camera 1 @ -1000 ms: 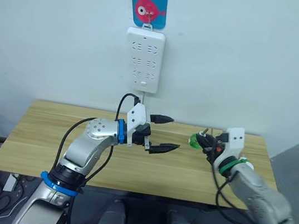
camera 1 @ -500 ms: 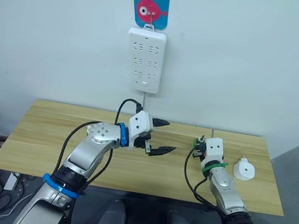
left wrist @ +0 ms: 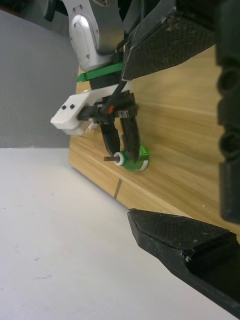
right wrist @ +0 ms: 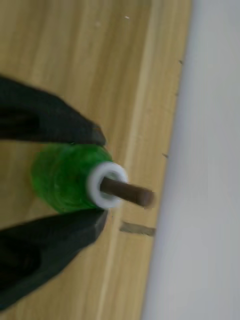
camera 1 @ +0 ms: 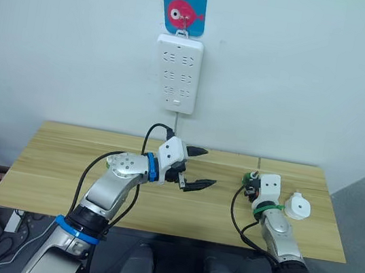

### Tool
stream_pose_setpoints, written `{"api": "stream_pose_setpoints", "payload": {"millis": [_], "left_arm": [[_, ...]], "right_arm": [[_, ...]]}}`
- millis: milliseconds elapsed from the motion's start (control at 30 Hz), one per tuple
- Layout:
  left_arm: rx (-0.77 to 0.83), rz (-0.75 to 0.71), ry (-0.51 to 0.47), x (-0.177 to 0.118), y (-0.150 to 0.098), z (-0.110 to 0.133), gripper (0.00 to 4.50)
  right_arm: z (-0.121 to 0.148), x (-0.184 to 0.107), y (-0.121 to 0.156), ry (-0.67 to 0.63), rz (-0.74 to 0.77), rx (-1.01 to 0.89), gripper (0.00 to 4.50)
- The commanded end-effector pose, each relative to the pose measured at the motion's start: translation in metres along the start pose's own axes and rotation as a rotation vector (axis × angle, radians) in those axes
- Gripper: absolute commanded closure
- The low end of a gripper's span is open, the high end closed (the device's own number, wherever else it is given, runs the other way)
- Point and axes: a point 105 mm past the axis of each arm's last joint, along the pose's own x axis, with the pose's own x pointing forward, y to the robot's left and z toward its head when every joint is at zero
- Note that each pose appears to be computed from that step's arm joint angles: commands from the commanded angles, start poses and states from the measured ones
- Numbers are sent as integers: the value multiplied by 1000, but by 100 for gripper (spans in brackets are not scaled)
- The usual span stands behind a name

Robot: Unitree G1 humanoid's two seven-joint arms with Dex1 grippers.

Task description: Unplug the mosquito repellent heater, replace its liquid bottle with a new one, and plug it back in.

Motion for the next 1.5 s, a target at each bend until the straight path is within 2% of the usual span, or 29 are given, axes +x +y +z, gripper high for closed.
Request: {"api": "stream_pose_setpoints", "payload": {"millis": [33, 100, 167, 300, 433, 533, 667, 833, 967, 1333, 1500], "left_arm": [[-16, 81, -21, -6, 6, -4, 0], [-26, 143, 25, -15, 6, -26, 0], [-32, 209, 54, -23, 7, -40, 0], [-23, 520, 170, -66, 13, -82, 0], [-150, 853, 225, -121, 8, -112, 0], [-225, 998, 241, -141, 4, -123, 0], [-238, 1180, 214, -162, 17, -124, 0], [-232, 1265, 189, -179, 19, -130, 0], [-271, 1226, 129, -170, 31, -140, 0], [-265, 1112, 86, -129, 58, -151, 0], [-254, 1152, 87, -127, 72, -150, 0]], "right_arm": [[19, -6, -8, -67, -3, -68, 83], [32, -16, -14, -108, -5, -103, 13], [45, -25, -17, -143, -1, -125, 6], [88, -38, -6, -182, 134, -106, 6], [133, -51, 43, -196, 499, -148, 6], [146, -61, 67, -158, 687, -176, 6], [154, -71, 88, -112, 863, -215, 6], [150, -78, 105, -58, 1010, -276, 6], [156, -66, 106, -53, 965, -277, 6], [179, -80, 114, -66, 1024, -288, 6], [186, -88, 119, -83, 1077, -318, 6]]}}
